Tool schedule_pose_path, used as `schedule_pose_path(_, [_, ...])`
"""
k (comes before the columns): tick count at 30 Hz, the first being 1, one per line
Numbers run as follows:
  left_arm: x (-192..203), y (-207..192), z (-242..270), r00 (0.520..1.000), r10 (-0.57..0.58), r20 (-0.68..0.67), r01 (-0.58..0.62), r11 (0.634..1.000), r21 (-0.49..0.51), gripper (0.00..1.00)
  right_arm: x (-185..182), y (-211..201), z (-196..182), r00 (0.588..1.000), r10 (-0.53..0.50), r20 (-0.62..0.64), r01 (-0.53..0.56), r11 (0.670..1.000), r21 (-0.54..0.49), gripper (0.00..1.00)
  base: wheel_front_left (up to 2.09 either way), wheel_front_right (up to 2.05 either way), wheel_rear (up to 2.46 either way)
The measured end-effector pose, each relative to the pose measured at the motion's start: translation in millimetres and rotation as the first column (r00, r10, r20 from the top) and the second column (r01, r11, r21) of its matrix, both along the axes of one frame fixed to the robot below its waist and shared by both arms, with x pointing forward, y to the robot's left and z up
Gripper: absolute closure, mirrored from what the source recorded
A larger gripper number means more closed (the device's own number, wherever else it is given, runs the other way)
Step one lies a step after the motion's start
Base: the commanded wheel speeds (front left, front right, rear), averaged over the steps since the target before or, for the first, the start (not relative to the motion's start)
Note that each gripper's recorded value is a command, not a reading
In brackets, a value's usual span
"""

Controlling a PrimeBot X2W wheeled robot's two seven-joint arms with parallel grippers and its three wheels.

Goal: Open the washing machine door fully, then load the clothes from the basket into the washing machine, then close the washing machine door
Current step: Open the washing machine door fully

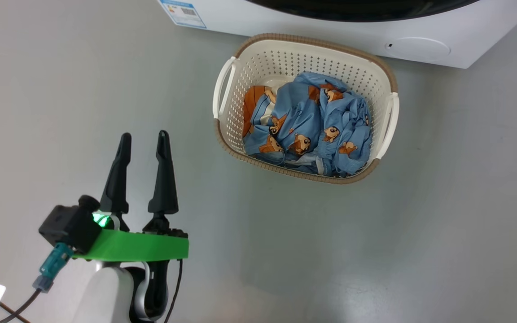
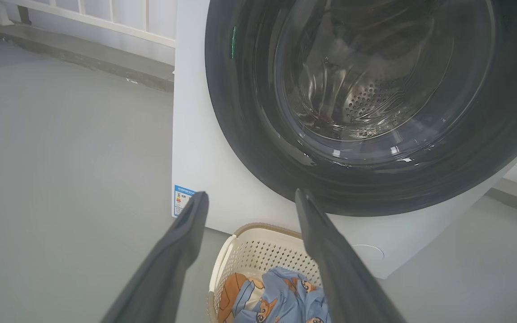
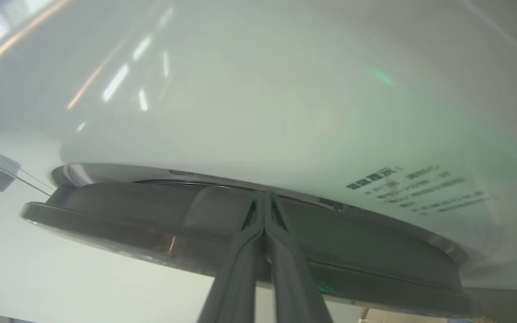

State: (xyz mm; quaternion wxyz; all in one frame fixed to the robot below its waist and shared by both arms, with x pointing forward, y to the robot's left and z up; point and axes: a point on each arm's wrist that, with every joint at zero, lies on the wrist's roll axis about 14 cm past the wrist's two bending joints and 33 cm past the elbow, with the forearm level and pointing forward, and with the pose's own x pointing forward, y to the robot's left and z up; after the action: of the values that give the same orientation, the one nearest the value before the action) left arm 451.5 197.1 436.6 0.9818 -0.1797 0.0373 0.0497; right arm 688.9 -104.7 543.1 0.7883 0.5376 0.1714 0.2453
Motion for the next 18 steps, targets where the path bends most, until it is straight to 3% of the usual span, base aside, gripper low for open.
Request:
schedule_pose_path(8, [-1.7, 2.3, -2.6, 1.0, 0.01, -0.011, -0.01, 1.0, 0.0, 0.0, 5.5, 9.7, -4.1, 0.999, 0.033, -0.012, -0.033, 0.999, -0.003, 1.0, 0.0, 0.0, 0.0])
schedule_pose_path(18, [-4.6, 10.3, 11.8, 0.999, 0.032, 0.021, -0.033, 0.999, 0.008, 0.0, -11.4, 24.4, -5.7, 0.994, 0.107, -0.036, -0.11, 0.989, -0.095, 1.0, 0.0, 0.0, 0.0])
